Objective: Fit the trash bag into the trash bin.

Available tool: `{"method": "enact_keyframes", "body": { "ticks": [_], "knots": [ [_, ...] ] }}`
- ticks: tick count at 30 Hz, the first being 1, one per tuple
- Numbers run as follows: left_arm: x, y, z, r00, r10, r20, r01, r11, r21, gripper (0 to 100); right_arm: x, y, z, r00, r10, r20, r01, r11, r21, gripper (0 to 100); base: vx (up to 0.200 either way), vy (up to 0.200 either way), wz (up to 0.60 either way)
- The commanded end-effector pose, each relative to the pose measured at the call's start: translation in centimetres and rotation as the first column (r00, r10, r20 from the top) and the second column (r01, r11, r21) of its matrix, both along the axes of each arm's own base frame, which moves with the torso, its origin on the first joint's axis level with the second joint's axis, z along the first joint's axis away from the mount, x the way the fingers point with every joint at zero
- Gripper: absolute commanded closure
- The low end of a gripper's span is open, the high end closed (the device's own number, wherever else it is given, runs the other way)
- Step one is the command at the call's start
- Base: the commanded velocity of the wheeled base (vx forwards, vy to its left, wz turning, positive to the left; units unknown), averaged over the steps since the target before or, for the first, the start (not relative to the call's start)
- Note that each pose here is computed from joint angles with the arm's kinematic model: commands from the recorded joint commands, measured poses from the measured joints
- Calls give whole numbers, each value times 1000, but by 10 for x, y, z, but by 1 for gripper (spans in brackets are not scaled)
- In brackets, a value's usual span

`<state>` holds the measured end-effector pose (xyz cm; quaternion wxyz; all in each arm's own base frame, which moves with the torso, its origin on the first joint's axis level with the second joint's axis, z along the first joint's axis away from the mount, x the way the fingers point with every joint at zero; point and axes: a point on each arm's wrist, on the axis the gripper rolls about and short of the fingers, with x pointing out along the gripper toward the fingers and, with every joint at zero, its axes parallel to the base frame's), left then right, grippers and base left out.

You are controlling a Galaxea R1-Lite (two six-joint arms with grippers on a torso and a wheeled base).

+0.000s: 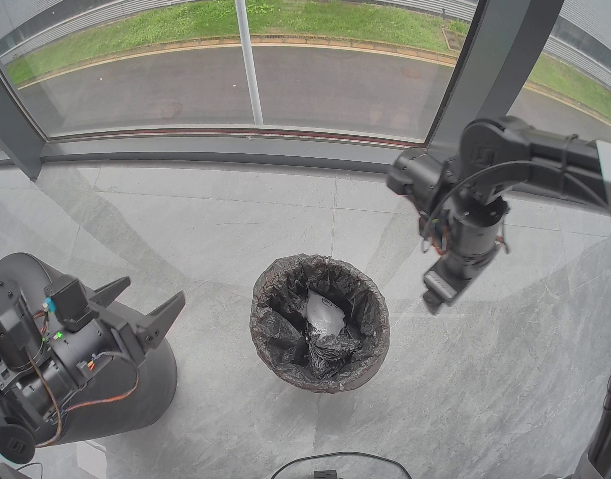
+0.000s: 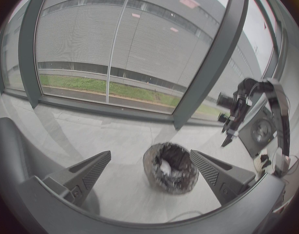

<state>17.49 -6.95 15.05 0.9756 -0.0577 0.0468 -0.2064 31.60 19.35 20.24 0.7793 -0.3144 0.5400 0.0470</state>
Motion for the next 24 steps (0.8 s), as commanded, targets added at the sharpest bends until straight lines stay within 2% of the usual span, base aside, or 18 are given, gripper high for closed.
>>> {"method": "enact_keyframes", "body": {
  "ticks": [1, 2, 4, 7, 9, 10, 12, 13, 14, 15, 17, 19, 22, 23, 24],
  "knots": [
    [-75, 32, 13, 997, 34, 62, -41, 993, 114, 0, -70, -101, 85, 987, -147, -66, 140, 985, -98, 0, 0, 0, 0],
    [-88, 37, 14, 999, 30, 25, -33, 991, 128, 0, -83, -110, 98, 960, -281, 24, 281, 960, -13, 0, 0, 0, 0],
    [-104, 43, 13, 999, 32, -3, -31, 990, 138, 0, -114, -123, 123, 919, -377, 119, 364, 924, 119, 0, 0, 0, 0],
    [-131, 53, 12, 999, 35, -26, -31, 988, 149, 0, -174, -147, 157, 882, -399, 251, 337, 906, 255, 0, 0, 0, 0],
    [-150, 60, 9, 998, 38, -45, -31, 987, 155, 0, -212, -163, 172, 847, -415, 333, 310, 893, 326, 0, 0, 0, 0],
    [-161, 64, 7, 998, 41, -54, -32, 987, 158, 0, -237, -173, 179, 820, -427, 381, 285, 882, 376, 0, 0, 0, 0],
    [-163, 64, 7, 998, 43, -55, -34, 987, 159, 0, -240, -174, 180, 816, -430, 386, 282, 880, 382, 0, 0, 0, 0],
    [-187, 72, -6, 995, 54, -84, -40, 985, 165, 0, -293, -196, 184, 745, -488, 455, 245, 835, 493, 0, 0, 0, 0],
    [-189, 73, -8, 995, 56, -85, -41, 985, 165, 0, -296, -197, 181, 746, -491, 449, 252, 833, 492, 0, 0, 0, 0],
    [-201, 75, -17, 995, 61, -80, -48, 987, 157, 0, -308, -202, 163, 747, -511, 425, 283, 823, 492, 0, 0, 0, 0],
    [-212, 76, -27, 995, 76, -70, -65, 987, 148, 0, -324, -208, 137, 729, -547, 413, 308, 800, 515, 0, 0, 0, 0],
    [-216, 76, -33, 991, 102, -86, -89, 985, 151, 0, -343, -214, 105, 666, -608, 432, 319, 756, 571, 0, 0, 0, 0],
    [-215, 75, -40, 985, 108, -134, -88, 985, 150, 0, -361, -214, 56, 564, -674, 477, 304, 707, 639, 0, 0, 0, 0],
    [-214, 75, -43, 983, 111, -146, -89, 985, 149, 0, -365, -213, 41, 537, -688, 488, 294, 695, 656, 0, 0, 0, 0],
    [-214, 75, -43, 983, 111, -146, -89, 985, 149, 0, -365, -213, 41, 537, -688, 488, 294, 695, 656, 0, 0, 0, 0]
  ]
}}
